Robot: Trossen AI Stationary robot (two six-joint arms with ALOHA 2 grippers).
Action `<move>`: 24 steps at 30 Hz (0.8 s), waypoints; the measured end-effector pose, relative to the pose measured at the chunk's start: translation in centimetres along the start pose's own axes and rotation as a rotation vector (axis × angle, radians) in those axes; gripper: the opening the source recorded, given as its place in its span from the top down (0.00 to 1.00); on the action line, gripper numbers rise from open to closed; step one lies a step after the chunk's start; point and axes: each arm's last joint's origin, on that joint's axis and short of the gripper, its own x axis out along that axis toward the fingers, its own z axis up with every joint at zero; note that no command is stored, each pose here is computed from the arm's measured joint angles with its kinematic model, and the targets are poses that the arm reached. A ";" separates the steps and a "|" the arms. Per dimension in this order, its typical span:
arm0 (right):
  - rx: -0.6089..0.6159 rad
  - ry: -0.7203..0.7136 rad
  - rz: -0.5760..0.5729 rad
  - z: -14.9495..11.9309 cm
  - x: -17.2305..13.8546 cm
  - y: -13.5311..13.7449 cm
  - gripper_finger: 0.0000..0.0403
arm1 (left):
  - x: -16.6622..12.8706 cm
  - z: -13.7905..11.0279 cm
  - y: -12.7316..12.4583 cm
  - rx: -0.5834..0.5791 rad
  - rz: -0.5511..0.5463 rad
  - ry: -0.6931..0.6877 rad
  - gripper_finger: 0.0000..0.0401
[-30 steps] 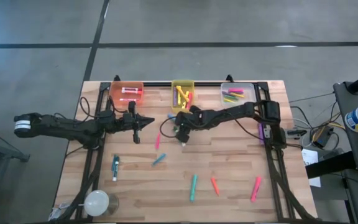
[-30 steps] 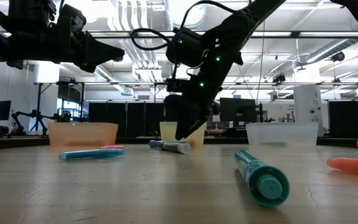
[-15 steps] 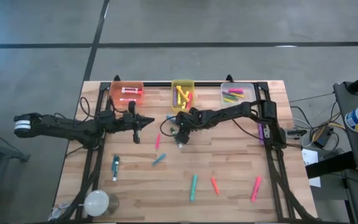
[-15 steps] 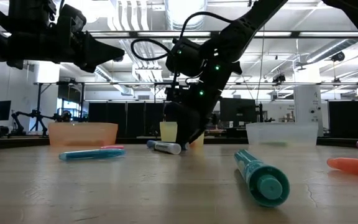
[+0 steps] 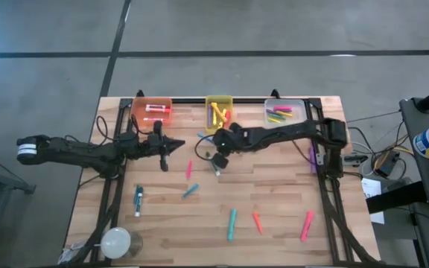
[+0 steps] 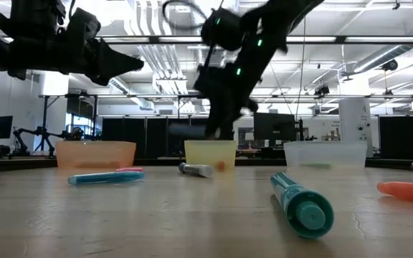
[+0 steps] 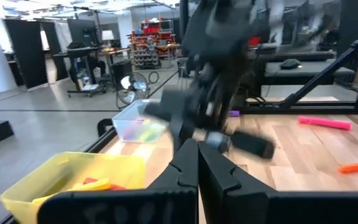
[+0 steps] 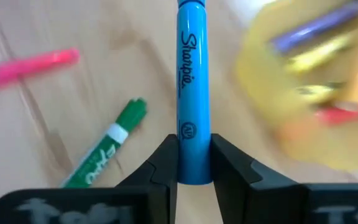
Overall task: Pick & Place Markers
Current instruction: Put the light blue highlighter pen into the yellow bin
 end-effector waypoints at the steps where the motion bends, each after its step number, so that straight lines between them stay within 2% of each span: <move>1: 0.027 -0.011 -0.022 0.3 -1.0 -0.3 0.84 | 0.0 0.0 0.0 0.000 0.005 0.000 1.00; 4: 0.133 -0.078 -0.089 1.5 -3.6 -1.6 0.83 | 0.0 0.0 0.0 0.002 0.012 0.000 1.00; 6: 0.204 -0.111 -0.123 2.2 -4.2 -3.2 0.83 | 0.0 0.1 0.0 -0.001 0.012 -0.004 1.00; 11: 0.305 -0.067 -0.201 2.5 -2.0 -7.5 0.83 | 0.1 0.2 0.0 -0.008 0.013 -0.002 1.00; 15: 0.351 -0.009 -0.186 2.5 0.4 -9.7 0.82 | 0.1 0.1 0.0 -0.008 0.013 0.002 1.00; 24: 0.350 -0.015 -0.178 3.8 2.2 -9.9 0.76 | 0.1 0.0 0.0 -0.012 0.016 0.016 1.00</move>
